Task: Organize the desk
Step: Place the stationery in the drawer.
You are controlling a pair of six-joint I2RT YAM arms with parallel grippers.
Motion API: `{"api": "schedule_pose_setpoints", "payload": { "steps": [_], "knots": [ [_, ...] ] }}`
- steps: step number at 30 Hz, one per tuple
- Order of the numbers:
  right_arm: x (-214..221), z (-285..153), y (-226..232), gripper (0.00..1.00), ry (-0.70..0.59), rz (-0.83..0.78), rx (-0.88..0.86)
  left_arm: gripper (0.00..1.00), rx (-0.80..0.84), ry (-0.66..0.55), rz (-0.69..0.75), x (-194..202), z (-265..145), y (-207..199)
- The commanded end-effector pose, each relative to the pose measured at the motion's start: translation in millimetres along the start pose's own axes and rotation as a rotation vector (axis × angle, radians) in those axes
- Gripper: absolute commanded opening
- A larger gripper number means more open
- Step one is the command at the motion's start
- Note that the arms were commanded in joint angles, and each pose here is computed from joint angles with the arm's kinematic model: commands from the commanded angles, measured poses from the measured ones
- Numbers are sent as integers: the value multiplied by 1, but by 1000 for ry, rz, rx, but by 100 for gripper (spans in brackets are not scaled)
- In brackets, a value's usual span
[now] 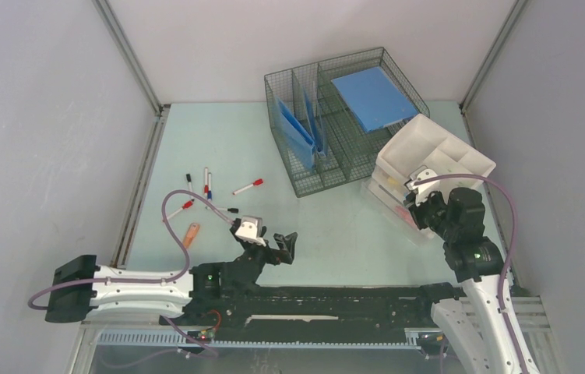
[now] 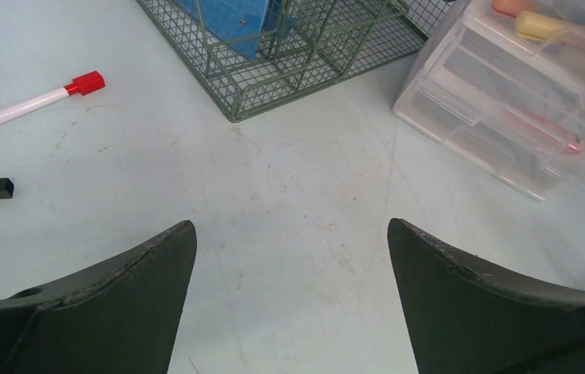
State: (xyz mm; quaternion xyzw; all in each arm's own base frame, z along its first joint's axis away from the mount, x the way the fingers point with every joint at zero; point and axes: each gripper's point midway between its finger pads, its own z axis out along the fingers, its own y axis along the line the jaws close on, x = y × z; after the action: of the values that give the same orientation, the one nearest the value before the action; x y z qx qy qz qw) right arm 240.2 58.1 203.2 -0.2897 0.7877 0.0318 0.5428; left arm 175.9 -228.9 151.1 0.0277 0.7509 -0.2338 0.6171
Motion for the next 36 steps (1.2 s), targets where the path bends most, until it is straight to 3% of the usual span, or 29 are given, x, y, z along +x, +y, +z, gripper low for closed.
{"api": "schedule_pose_setpoints", "payload": {
  "steps": [1,5,9,20,36],
  "knots": [
    [-6,1,-6,30,-22,-29,20,100,-53,-23,-21,-3,2,7],
    [-6,1,-3,55,-23,-31,3,100,-59,-19,-17,-2,4,8],
    [-7,0,2,63,-32,-31,-21,100,-66,-14,-17,-1,5,9],
    [-14,-9,28,68,-90,-61,-153,100,-87,40,-126,-2,18,34],
    [-13,-9,43,70,-91,-78,-229,100,-310,115,-201,-53,20,127]
  ]
}}
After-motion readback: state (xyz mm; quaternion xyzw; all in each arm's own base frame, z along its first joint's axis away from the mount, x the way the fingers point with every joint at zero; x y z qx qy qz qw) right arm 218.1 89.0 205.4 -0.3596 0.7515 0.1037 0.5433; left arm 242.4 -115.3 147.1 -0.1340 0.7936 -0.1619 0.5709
